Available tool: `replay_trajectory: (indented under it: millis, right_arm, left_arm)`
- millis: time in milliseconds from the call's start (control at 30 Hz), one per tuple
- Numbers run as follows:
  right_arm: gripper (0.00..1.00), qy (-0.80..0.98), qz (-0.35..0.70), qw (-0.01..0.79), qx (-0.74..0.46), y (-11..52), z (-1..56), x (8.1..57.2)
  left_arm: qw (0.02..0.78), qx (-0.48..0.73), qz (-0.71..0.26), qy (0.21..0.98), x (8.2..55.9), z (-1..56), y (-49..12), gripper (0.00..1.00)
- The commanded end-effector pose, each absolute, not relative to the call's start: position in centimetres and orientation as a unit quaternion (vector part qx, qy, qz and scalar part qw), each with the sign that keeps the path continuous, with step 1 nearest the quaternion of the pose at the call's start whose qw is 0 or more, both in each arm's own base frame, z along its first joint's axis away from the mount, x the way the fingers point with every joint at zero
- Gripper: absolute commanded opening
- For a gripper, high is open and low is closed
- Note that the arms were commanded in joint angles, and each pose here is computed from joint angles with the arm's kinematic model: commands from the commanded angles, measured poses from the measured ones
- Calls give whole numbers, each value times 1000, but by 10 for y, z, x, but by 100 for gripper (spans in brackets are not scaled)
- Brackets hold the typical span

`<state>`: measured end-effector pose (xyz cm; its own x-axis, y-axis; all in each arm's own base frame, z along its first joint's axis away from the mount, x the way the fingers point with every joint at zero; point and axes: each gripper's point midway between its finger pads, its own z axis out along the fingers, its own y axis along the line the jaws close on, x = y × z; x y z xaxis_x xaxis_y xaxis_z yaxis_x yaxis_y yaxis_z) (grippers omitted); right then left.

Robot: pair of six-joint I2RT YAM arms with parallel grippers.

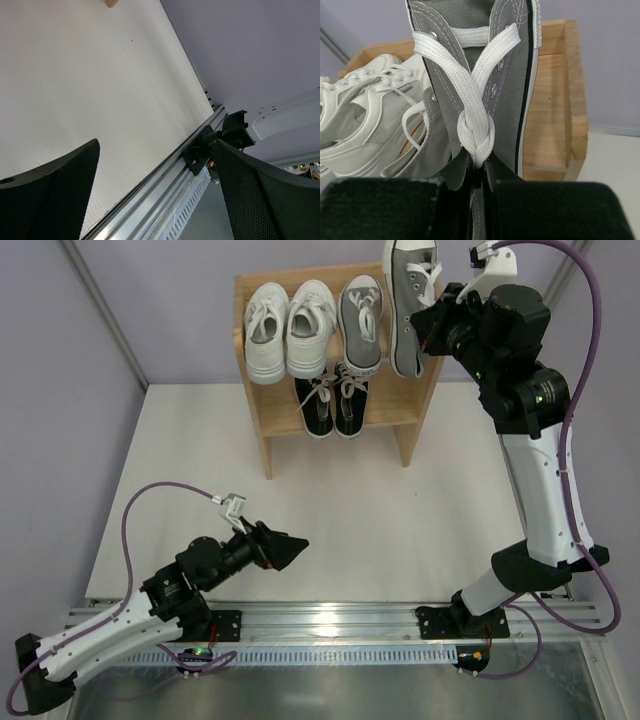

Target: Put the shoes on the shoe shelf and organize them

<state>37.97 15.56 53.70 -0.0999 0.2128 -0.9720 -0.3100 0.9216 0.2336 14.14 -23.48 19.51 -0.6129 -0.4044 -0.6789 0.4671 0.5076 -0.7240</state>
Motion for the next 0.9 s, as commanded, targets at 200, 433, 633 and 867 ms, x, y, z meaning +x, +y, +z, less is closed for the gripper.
replay_trajectory:
  millis: [200, 433, 633, 867]
  right_arm:
    - [4, 696, 148, 702, -3, 135, 564, 383]
    - [4, 728, 141, 671, -22, 146, 536, 400]
    - [4, 730, 125, 672, -5, 141, 532, 409]
    - [4, 713, 131, 688, 22, 139, 543, 416]
  left_arm:
    - [453, 19, -483, 749, 145, 194, -229, 92]
    - [446, 23, -483, 753, 144, 192, -233, 92]
    - [449, 21, -483, 751, 145, 193, -232, 92]
    - [447, 24, -482, 753, 145, 194, -234, 92]
